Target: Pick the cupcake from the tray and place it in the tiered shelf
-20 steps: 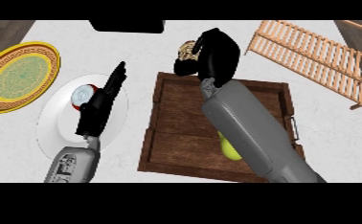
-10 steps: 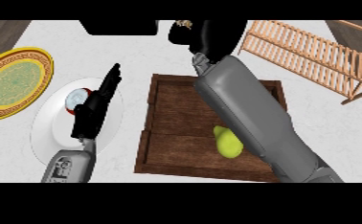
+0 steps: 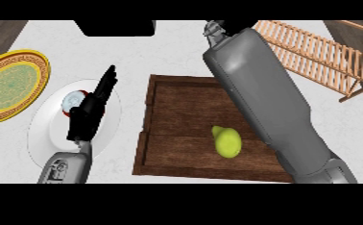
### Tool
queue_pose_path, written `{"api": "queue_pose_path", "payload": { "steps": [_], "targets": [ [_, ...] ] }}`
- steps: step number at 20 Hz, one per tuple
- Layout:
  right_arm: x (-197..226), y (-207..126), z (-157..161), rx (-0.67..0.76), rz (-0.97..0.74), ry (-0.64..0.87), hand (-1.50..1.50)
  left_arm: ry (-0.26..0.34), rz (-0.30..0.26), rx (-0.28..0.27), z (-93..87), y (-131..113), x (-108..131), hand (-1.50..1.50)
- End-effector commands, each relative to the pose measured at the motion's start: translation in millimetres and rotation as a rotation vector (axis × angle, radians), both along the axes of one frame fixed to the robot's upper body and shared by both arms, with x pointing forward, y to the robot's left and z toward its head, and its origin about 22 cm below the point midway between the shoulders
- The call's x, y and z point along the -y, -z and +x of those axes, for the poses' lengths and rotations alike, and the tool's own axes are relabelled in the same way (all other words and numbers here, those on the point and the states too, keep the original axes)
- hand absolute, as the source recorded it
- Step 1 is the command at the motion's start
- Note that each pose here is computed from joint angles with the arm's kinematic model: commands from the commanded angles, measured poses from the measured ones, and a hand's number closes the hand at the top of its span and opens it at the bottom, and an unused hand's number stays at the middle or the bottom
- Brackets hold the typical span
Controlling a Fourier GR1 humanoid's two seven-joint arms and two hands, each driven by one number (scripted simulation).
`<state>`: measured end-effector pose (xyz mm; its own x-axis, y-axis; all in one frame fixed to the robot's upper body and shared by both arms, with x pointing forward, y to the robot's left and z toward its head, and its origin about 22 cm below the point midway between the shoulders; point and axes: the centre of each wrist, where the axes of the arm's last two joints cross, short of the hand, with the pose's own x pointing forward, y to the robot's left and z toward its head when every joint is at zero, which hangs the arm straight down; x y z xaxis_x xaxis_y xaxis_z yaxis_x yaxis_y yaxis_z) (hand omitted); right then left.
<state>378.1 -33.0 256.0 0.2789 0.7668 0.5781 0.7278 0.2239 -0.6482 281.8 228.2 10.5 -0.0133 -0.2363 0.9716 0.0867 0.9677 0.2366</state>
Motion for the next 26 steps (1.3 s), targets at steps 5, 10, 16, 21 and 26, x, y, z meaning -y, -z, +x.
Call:
{"api": "queue_pose_path", "payload": {
  "steps": [5,10,16,21,26],
  "targets": [
    [12,-57,0,-0.025,0.104,0.242,1.50,0.019,-0.006,0.002,4.5,-7,-2,0.00],
    [52,-59,9,0.032,0.061,0.304,1.50,-0.001,0.003,0.011,-4.1,6,8,0.00],
    [79,-79,11,0.039,0.041,0.327,1.50,0.017,-0.003,-0.016,2.9,-5,-1,0.00],
    [104,-65,31,0.004,-0.096,0.368,1.50,-0.001,-0.009,0.010,-0.1,2,10,0.00],
    [126,-58,44,-0.007,-0.086,0.393,1.50,0.021,-0.010,0.013,7.5,-15,19,0.00]
  ]
}}
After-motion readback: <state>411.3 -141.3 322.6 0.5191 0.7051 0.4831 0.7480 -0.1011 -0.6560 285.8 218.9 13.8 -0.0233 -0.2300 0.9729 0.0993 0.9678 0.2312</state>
